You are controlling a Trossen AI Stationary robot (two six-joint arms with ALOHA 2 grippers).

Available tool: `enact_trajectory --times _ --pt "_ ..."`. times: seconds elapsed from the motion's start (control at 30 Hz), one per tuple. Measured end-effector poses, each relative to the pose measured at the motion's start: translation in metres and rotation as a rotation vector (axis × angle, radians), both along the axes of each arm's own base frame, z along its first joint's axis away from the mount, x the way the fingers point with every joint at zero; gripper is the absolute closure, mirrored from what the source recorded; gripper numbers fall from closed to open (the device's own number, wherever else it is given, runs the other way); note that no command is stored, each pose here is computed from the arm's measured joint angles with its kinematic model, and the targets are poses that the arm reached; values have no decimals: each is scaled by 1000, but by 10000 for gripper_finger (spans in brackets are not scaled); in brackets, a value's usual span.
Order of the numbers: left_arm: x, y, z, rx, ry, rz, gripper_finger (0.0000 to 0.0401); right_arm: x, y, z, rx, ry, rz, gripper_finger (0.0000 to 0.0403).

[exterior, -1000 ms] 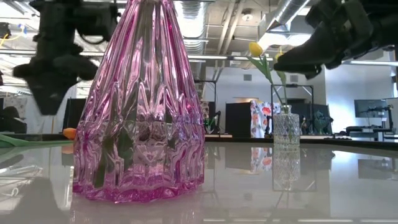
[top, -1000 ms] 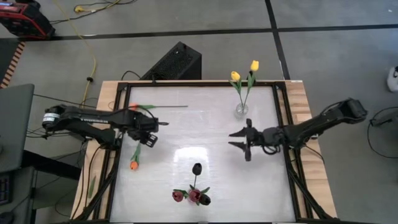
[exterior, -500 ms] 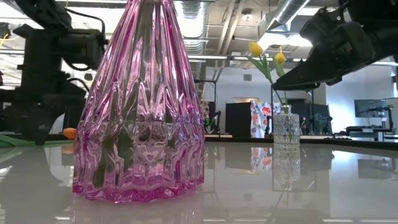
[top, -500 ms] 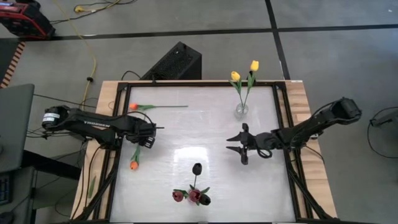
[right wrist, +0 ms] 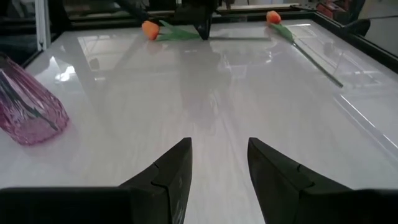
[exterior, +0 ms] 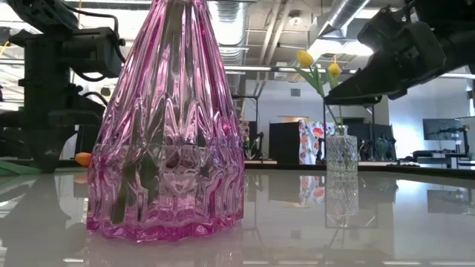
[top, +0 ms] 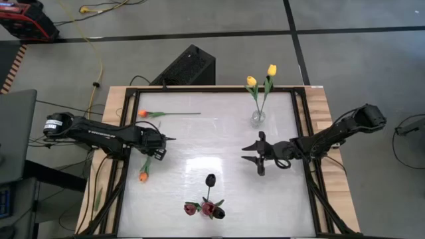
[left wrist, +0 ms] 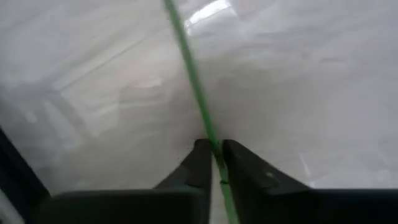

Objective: Sort flowers into vase by color
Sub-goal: Put the bottom orange tulip into the transparent vase

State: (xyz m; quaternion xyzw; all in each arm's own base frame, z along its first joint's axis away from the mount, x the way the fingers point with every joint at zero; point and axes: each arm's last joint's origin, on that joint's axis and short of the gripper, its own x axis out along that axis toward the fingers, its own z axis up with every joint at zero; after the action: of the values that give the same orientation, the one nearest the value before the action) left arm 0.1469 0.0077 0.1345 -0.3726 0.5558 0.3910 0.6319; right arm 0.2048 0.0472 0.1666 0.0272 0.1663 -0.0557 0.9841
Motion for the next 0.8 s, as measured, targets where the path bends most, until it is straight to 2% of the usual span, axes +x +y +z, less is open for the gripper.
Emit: enact_trajectory --times 0.07,0.23,0.37,0.47,0.53,0.57,0.67,0.8 --pt "1 0 0 6 -8 -22 391 0 0 1 10 -11 -2 223" --pt "14 2 11 74 -84 -83 399 5 4 11 -2 -39 38 223" --pt "51 4 37 143 -428 -168 401 16 23 30 -134 -85 202 223" --pt "71 1 47 120 -673 -281 401 27 37 41 -316 -96 249 223" --pt "85 1 64 127 -875 -341 401 34 42 42 -495 -51 238 223" --pt "88 3 68 124 -931 -360 401 37 43 41 -594 -16 237 223" --pt "92 5 73 101 -1023 -372 401 50 46 42 -860 61 207 223" --pt "94 6 79 90 -1084 -350 401 72 46 46 -1087 150 157 223"
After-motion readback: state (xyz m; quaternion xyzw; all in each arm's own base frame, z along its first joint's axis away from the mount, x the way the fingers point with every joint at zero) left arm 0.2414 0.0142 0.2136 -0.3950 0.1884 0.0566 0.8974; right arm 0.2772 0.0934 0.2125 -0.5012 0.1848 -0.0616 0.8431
